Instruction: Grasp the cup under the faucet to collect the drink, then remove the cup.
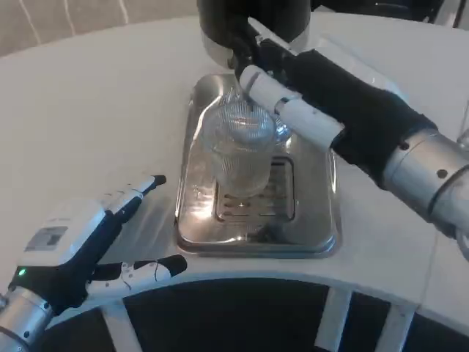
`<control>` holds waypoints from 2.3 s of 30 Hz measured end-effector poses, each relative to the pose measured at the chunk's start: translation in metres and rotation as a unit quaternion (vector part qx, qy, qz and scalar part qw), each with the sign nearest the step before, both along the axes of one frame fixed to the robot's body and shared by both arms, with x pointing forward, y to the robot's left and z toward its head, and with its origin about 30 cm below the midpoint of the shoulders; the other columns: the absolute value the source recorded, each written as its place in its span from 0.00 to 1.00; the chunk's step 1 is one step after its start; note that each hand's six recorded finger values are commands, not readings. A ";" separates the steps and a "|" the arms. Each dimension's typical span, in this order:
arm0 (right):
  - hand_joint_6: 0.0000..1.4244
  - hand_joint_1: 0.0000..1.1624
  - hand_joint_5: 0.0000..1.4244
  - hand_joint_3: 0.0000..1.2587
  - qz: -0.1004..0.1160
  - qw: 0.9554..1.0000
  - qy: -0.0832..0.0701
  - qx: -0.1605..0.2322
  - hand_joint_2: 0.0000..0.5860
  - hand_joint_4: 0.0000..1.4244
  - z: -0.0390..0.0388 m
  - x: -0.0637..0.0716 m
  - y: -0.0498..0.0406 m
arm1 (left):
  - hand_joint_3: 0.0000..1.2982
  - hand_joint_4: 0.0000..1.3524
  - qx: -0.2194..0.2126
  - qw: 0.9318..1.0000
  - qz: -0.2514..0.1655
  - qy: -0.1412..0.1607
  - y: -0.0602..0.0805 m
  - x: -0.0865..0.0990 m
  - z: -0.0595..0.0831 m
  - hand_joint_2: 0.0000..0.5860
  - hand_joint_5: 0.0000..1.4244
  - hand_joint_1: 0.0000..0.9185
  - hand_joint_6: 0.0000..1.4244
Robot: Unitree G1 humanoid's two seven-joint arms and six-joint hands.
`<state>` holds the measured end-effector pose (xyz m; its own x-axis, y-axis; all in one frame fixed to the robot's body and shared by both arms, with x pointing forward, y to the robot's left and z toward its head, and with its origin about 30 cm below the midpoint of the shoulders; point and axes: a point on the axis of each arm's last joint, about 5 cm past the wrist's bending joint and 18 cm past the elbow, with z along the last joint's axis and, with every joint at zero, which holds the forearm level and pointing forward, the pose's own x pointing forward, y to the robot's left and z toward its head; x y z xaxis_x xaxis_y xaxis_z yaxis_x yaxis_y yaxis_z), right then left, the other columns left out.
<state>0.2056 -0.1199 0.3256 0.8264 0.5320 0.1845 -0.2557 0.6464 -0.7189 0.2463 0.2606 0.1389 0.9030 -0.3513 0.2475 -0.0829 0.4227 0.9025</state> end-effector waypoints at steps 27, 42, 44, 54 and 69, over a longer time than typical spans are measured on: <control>0.00 0.00 0.00 0.00 -0.009 0.992 -0.073 -0.104 1.00 0.00 -0.0044 -0.005 0.0088 | 0.00 0.00 -0.144 0.989 0.030 0.006 -0.015 0.008 -0.004 0.06 0.16 0.33 0.24; 0.00 0.00 0.00 0.00 -0.010 0.993 -0.070 -0.096 1.00 0.00 -0.0060 -0.007 0.0072 | 0.00 0.01 -0.192 0.981 0.017 -0.027 -0.034 0.036 0.000 0.08 0.23 0.39 0.27; 0.00 0.00 0.00 0.00 -0.009 0.993 -0.069 -0.097 1.00 0.00 -0.0061 -0.007 0.0072 | 0.00 0.01 -0.191 0.981 0.016 -0.027 -0.035 0.040 0.001 0.07 0.24 0.40 0.27; 0.00 0.00 0.00 0.00 -0.009 0.993 -0.070 -0.096 1.00 0.00 -0.0060 -0.007 0.0076 | 0.00 0.02 -0.184 0.983 -0.004 -0.020 -0.050 0.060 0.011 0.09 0.25 0.41 0.27; 0.00 0.00 0.00 0.00 -0.012 0.993 -0.070 -0.096 1.00 0.00 -0.0053 -0.007 0.0066 | 0.00 0.03 -0.178 0.984 -0.004 -0.010 -0.055 0.071 0.018 0.10 0.26 0.40 0.27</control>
<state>0.1983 -0.1133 0.3203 0.8124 0.5494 0.1954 -0.1315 0.4991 -0.8565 0.3172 0.2058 0.1565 0.8942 -0.2460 0.3741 -0.0948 0.7126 0.6951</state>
